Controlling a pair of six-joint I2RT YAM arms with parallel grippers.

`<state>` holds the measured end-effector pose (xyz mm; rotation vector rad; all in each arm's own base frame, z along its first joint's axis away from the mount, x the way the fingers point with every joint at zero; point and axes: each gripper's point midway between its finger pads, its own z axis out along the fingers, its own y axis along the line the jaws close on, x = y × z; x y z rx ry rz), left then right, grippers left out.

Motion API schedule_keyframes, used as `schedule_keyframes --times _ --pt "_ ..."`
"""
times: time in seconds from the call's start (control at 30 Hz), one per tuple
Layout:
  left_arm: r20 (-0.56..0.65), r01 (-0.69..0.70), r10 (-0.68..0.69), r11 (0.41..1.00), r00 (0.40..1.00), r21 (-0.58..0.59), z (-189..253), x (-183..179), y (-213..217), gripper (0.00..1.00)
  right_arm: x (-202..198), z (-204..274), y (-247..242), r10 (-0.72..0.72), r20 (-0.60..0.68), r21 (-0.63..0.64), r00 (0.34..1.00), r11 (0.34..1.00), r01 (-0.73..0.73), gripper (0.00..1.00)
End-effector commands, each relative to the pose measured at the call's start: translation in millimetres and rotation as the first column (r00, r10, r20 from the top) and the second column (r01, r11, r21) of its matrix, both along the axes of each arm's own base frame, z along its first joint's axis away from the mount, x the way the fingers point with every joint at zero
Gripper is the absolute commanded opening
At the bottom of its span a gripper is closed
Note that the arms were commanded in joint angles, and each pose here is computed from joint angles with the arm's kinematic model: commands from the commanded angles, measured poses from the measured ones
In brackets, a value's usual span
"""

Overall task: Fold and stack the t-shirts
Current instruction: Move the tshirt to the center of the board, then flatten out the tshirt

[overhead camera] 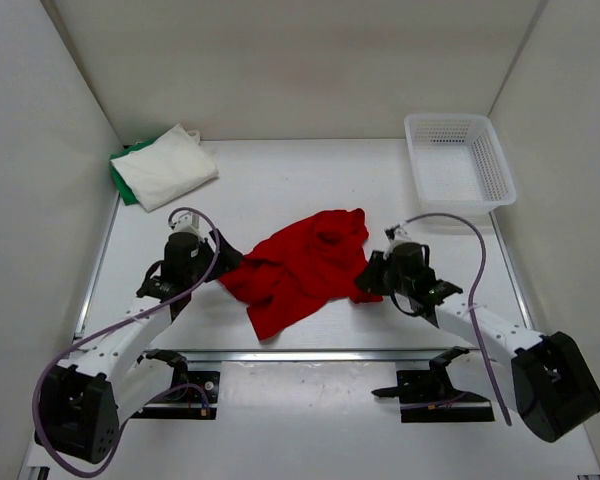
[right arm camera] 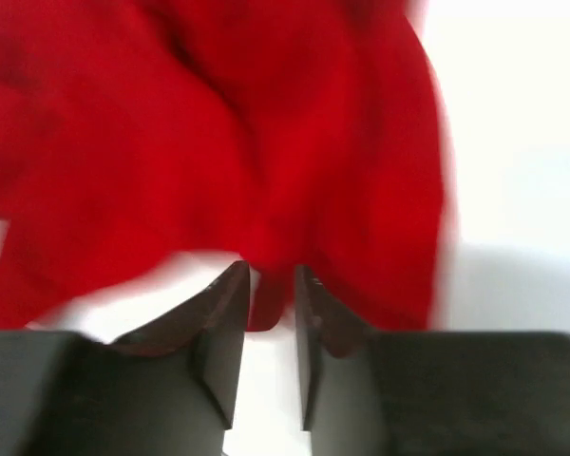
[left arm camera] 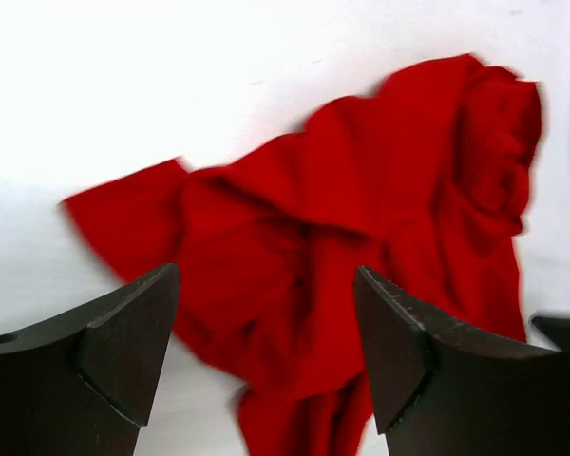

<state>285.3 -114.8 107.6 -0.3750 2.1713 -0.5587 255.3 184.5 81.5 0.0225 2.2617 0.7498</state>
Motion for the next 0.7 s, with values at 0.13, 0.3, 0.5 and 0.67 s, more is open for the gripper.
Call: schedule_keyframes --times 0.13,0.3,0.5,0.67 --pt "-0.157 0.009 -0.012 1.0 0.988 -0.02 -60.6 -25.2 -2.7 0.87 -40.7 -57.6 -62.9 -0.244 -0.133 -0.037 0.961 0.97 0.241 0.37" --pt "-0.177 0.052 -0.058 0.998 0.983 -0.034 -69.7 -8.6 -27.2 0.76 -42.9 -70.7 -79.3 -0.267 -0.191 -0.06 0.944 0.964 0.261 0.41" --pt "-0.16 -0.008 -0.007 0.996 0.987 -0.091 -61.2 40.1 -35.1 0.09 -38.4 -75.3 -61.8 -0.213 -0.189 -0.043 0.958 0.977 0.209 0.37" --pt "-0.075 -0.02 0.016 0.998 0.997 -0.058 -8.6 111.9 -48.1 0.0 -18.6 -68.6 -60.9 -0.212 -0.178 -0.046 0.961 0.977 0.207 0.01"
